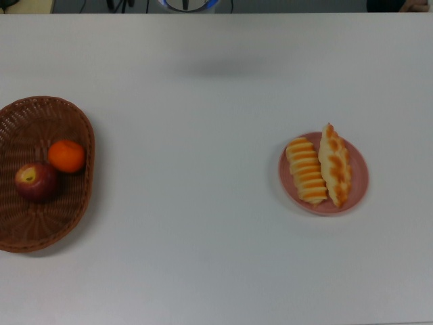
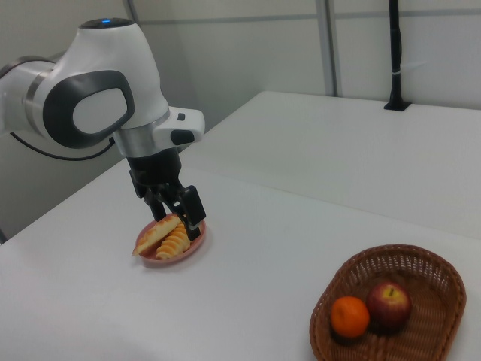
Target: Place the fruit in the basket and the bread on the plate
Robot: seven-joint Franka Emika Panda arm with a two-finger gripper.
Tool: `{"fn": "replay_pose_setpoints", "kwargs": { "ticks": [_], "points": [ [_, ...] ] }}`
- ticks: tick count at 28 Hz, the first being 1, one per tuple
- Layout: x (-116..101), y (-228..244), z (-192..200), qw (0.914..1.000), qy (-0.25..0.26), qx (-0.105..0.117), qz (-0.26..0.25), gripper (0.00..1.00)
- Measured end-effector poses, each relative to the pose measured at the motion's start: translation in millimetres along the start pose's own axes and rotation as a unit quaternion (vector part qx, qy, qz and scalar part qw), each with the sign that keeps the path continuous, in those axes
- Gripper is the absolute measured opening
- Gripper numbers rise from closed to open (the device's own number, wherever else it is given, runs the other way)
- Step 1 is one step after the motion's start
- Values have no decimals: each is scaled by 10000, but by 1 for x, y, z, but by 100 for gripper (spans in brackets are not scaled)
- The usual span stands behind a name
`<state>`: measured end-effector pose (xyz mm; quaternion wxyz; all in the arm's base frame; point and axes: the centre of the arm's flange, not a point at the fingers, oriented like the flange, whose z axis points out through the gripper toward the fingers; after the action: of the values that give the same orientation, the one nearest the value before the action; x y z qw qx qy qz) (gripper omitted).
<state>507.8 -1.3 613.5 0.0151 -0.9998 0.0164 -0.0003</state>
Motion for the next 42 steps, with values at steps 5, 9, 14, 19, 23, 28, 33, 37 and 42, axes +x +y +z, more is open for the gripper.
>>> {"fn": "replay_pose_setpoints", "kwargs": {
  "ticks": [5, 9, 14, 19, 23, 28, 33, 37, 42],
  "points": [
    [-5, 13, -9, 10000, 77, 12, 60, 100],
    [-8, 19, -13, 9999, 116, 20, 115, 100],
    [-7, 28, -15, 9997, 140, 34, 195, 100],
    [2, 26, -12, 9997, 141, 35, 177, 100],
    [12, 22, -6, 9998, 155, 37, 131, 100],
    [19, 18, -5, 9997, 225, 32, 82, 100],
    [25, 20, -6, 9993, 364, 29, 93, 100],
    [35, 23, -11, 9989, 451, 27, 117, 100],
    [42, 27, -19, 9984, 541, 24, 153, 100]
  ]
}}
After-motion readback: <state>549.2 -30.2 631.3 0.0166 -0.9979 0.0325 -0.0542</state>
